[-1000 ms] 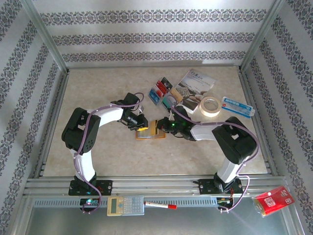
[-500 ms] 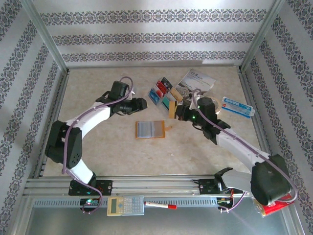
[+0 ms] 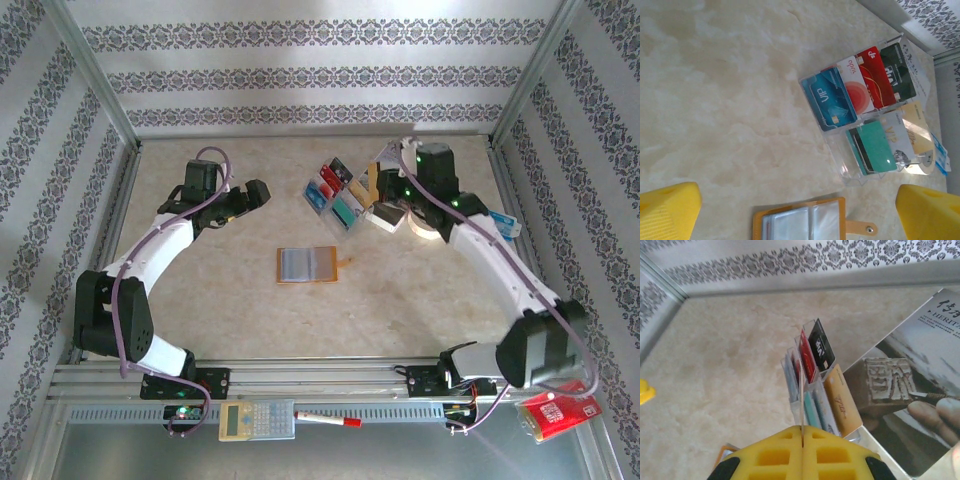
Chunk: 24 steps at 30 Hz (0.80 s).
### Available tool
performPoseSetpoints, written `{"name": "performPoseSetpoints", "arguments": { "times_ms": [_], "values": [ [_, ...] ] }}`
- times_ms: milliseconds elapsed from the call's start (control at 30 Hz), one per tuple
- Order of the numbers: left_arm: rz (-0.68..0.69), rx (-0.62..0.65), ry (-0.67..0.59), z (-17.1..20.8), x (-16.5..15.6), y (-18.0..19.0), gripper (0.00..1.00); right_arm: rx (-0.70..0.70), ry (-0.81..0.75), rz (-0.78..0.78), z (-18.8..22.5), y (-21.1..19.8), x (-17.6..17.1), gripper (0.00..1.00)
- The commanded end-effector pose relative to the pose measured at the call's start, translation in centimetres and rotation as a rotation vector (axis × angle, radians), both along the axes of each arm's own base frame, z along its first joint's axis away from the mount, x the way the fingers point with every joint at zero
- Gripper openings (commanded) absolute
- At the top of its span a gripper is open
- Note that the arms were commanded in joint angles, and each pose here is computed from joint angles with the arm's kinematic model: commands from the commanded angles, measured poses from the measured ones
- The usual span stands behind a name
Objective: Take the credit cards out of the card holder
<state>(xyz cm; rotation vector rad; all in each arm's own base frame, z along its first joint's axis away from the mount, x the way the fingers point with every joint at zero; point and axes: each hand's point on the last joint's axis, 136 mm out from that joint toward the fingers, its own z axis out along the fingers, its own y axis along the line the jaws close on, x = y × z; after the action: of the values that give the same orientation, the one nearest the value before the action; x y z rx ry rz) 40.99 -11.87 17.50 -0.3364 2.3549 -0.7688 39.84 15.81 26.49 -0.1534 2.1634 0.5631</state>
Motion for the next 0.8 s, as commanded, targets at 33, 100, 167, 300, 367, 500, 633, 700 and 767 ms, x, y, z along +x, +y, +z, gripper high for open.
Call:
{"name": "performPoseSetpoints", "arguments": {
  "times_ms": [33,100,167,300,367,500,633,700,767],
  "values": [
    [0.012,0.049,-0.03,0.3,0.7,1.1,1.0,-0.117,0.084,0.097,-1.4,0.3,1.4,0.0],
    [0.009,0.054,-0.022,0.4,1.0,1.1,1.0,-0.14,0.114,0.128,-1.6,0.8,2.3,0.0],
    [0.006,0.066,-0.014,0.6,1.2,1.2,1.0,-0.166,0.133,0.147,-2.1,1.1,3.2,0.0],
    [0.003,0.081,-0.02,0.7,1.7,1.4,1.0,-0.209,0.155,0.167,-2.8,1.2,4.8,0.0],
    [0.004,0.083,-0.025,0.7,1.9,1.5,1.0,-0.233,0.181,0.183,-3.6,1.3,5.4,0.0],
    [-0.01,0.099,-0.03,0.7,1.6,1.7,1.0,-0.281,0.23,0.204,-5.3,1.4,6.5,0.0],
    [-0.009,0.107,-0.029,0.2,1.5,1.8,1.0,-0.32,0.273,0.225,-7.0,1.4,7.1,0.0],
    [-0.013,0.104,-0.027,0.1,1.6,1.7,1.0,-0.329,0.288,0.239,-7.5,1.5,7.2,0.0],
    [-0.012,0.1,-0.028,0.0,1.8,1.6,1.0,-0.342,0.301,0.249,-8.1,1.5,7.2,0.0]
  ]
}}
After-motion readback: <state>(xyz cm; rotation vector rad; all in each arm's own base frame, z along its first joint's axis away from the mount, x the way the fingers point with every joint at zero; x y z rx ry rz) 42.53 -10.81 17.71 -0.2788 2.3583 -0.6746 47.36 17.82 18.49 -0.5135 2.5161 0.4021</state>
